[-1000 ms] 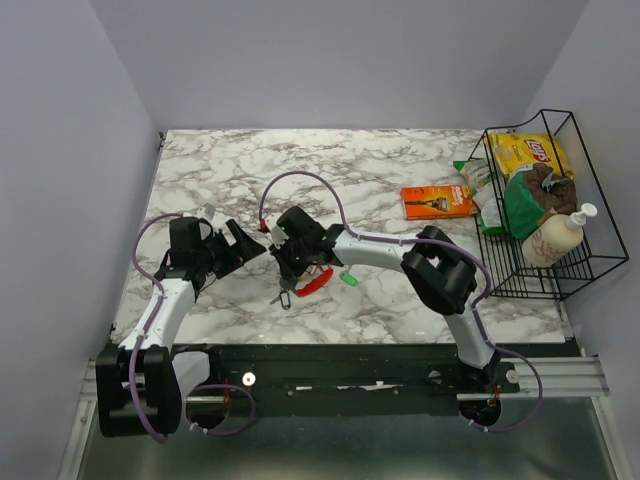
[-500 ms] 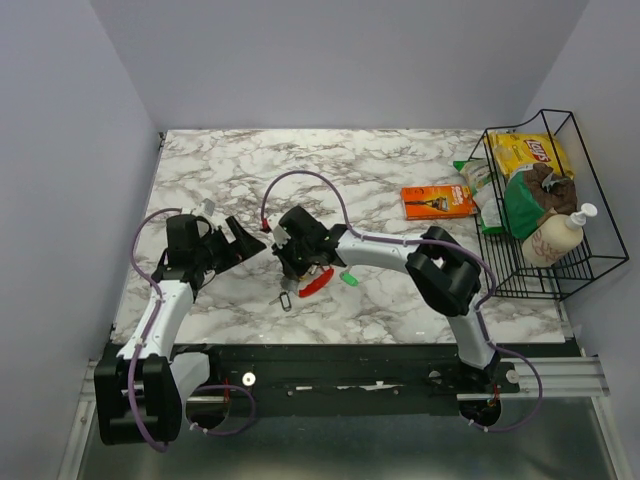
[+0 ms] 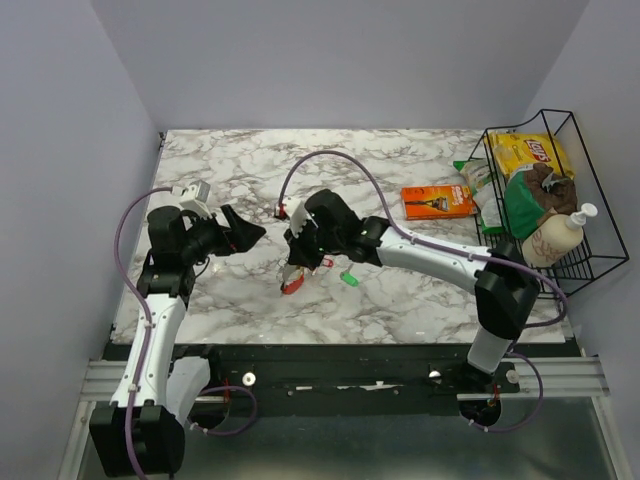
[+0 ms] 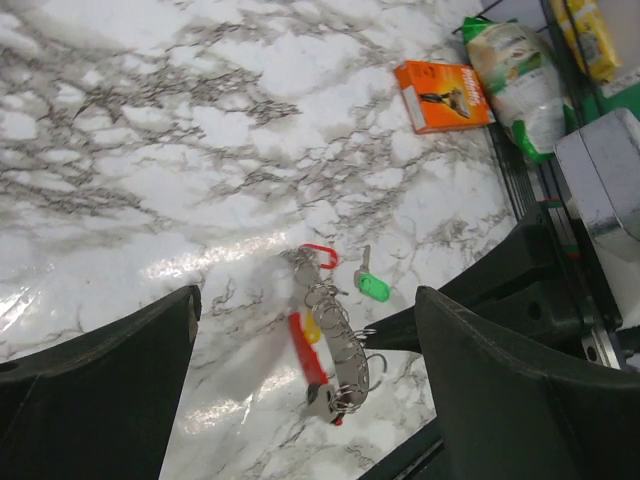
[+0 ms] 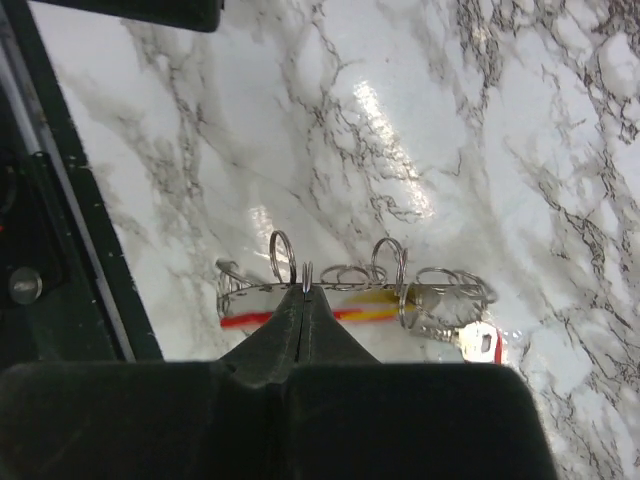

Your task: Put the keys on the keyring

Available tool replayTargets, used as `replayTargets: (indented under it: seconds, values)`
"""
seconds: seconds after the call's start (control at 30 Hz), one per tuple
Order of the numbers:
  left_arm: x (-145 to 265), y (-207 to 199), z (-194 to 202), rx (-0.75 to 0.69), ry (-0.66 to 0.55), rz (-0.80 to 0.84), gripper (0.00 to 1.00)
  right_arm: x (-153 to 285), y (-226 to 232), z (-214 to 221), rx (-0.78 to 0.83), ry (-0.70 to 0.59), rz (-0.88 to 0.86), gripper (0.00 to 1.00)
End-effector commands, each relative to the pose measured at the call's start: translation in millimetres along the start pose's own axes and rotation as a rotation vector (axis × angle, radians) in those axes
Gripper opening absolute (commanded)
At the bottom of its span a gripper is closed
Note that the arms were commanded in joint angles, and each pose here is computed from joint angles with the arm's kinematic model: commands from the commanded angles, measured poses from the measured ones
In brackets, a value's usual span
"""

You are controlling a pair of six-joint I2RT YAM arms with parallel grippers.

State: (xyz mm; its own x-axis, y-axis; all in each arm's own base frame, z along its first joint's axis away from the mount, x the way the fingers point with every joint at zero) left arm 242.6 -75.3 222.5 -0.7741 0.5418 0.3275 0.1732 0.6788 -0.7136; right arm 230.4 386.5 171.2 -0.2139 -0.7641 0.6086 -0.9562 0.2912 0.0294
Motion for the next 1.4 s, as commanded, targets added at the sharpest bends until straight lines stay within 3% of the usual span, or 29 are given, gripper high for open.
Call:
replayTargets:
  seconds: [0.0,0.2,0.53,0.8,1.0,1.07,1.13,1.37]
  values:
    - [18.0,-41.2,-10.5,-0.169,-0.008,0.216,0.95,29.9,16.0,-20.4,0.082,-0.107,-0.117,0.01]
    - [31.0,-67.5,-9.1,-0.251,0.053,0.371,0.88,56.0,27.4,-37.7,0.164,-0.194,-0.181,0.01]
    - [38.0,-77.2,-9.6,-0.278,0.065,0.408,0.82,55.2,32.7,-25.5,0.255,-0.198,-0.229,0.01]
    - [31.7,-68.6,4.6,-0.217,0.08,0.381,0.79,30.9,38.3,20.4,0.178,-0.162,-0.263,0.01]
    - [18.2,-52.6,28.7,-0.086,0.063,0.318,0.76,23.8,46.4,47.8,0.107,-0.194,-0.276,0.01]
    - [12.3,-45.0,40.5,-0.023,0.062,0.291,0.75,25.9,48.9,43.8,0.102,-0.239,-0.288,0.01]
    - [9.2,-42.5,43.5,-0.014,0.024,0.283,0.73,26.3,50.8,46.5,0.083,-0.264,-0.301,0.01]
    - [2.9,-38.3,67.9,-0.007,0.064,0.312,0.66,28.0,52.6,45.2,0.048,-0.302,-0.342,0.01]
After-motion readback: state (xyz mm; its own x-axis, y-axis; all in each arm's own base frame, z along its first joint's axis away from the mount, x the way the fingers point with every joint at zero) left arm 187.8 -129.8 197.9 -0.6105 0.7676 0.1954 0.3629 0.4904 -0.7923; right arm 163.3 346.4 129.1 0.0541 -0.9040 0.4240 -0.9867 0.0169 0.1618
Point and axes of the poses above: each gripper's point midway between its finger pads, its own x axis back along the fingers, its own y axis along the line the jaws close on, z = x × y, the point moved 5 cm from there along x, back along the fingers, and after that the axes turned 9 degrees about x, right-handed, at the moved point
